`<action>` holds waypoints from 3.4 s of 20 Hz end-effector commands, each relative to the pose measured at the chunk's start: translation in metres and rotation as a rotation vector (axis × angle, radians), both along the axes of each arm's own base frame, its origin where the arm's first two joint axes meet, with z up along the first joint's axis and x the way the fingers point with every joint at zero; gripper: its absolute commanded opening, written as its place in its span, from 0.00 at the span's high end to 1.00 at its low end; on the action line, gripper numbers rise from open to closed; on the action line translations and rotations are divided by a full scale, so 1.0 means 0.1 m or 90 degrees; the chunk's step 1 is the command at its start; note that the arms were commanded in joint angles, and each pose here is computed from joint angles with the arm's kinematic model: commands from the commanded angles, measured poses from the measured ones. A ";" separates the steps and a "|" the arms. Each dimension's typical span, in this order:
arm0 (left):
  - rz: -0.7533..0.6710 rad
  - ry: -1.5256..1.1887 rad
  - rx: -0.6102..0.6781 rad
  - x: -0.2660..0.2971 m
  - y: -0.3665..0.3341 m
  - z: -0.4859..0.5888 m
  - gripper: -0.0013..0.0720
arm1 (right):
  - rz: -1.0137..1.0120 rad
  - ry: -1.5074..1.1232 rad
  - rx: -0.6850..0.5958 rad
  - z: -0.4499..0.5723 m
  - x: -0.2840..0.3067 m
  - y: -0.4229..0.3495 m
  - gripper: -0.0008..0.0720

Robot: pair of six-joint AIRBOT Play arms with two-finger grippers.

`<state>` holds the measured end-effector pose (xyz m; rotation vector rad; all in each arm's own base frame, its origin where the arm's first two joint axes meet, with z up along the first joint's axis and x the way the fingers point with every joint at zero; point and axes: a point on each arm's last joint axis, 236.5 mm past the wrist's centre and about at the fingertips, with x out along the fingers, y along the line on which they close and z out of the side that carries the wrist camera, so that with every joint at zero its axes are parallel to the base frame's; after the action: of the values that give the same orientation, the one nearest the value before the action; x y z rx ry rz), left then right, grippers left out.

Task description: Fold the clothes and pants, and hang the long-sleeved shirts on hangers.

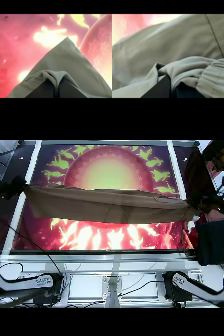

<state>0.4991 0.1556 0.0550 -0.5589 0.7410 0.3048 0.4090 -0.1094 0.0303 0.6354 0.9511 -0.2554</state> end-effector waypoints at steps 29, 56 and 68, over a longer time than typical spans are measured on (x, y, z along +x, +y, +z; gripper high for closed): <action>0.013 0.303 -0.090 -1.03 0.39 -0.77 0.03 | -0.019 -0.063 -0.021 -0.11 1.04 -0.09 0.06; 0.046 0.069 -0.277 -0.32 -0.23 -1.77 0.11 | 0.004 -0.050 -0.036 -0.14 1.00 -0.08 0.06; -0.011 0.018 -0.174 0.01 -0.28 -1.58 0.22 | 0.003 -0.049 -0.031 -0.14 1.00 -0.06 0.06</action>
<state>0.4907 0.1295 -0.1125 -0.8640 0.8413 0.2349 0.5090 -0.1166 0.0155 0.5916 0.8699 -0.2492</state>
